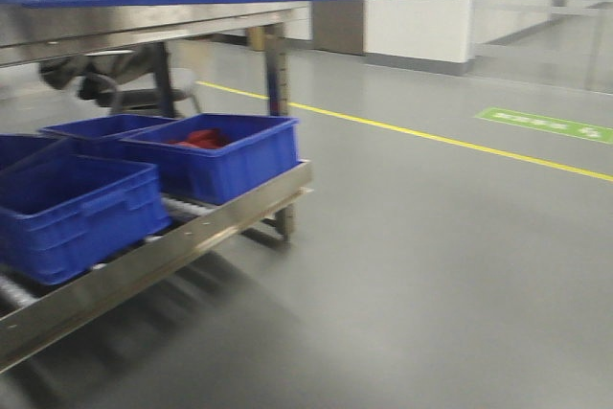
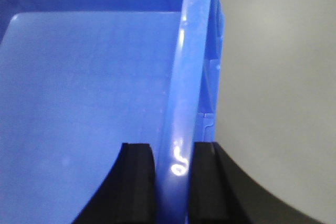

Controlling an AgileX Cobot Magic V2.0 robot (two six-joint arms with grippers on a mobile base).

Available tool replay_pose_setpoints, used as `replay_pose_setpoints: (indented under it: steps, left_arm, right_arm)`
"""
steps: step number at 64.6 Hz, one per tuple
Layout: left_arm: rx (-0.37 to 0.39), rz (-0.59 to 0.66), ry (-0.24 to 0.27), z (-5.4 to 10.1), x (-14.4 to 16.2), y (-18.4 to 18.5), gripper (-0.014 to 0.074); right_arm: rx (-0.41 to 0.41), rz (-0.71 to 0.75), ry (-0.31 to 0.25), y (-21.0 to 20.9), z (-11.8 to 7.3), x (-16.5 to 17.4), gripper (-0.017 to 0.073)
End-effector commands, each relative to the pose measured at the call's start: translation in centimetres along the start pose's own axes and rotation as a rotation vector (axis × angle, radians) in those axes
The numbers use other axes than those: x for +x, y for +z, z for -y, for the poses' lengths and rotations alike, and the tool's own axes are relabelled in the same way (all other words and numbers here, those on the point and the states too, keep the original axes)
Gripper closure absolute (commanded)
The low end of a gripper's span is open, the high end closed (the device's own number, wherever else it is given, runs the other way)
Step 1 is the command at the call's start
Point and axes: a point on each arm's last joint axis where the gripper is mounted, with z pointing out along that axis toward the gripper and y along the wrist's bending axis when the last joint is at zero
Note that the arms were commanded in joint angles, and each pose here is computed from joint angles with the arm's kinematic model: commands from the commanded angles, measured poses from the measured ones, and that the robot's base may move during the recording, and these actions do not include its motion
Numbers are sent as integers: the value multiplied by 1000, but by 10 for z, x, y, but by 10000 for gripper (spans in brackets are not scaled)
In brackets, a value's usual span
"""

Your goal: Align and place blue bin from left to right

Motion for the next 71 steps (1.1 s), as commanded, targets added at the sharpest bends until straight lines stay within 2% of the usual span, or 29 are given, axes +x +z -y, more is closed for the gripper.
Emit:
replay_pose_setpoints:
  steps: [1, 71]
  left_arm:
    - [7, 110, 10, -1, -9, -19, 705]
    - [7, 110, 10, -1, -9, -19, 705]
  right_arm:
    - [-3, 120, -28, -17, -2, -10, 631]
    - [-3, 120, -28, -17, -2, -10, 631]
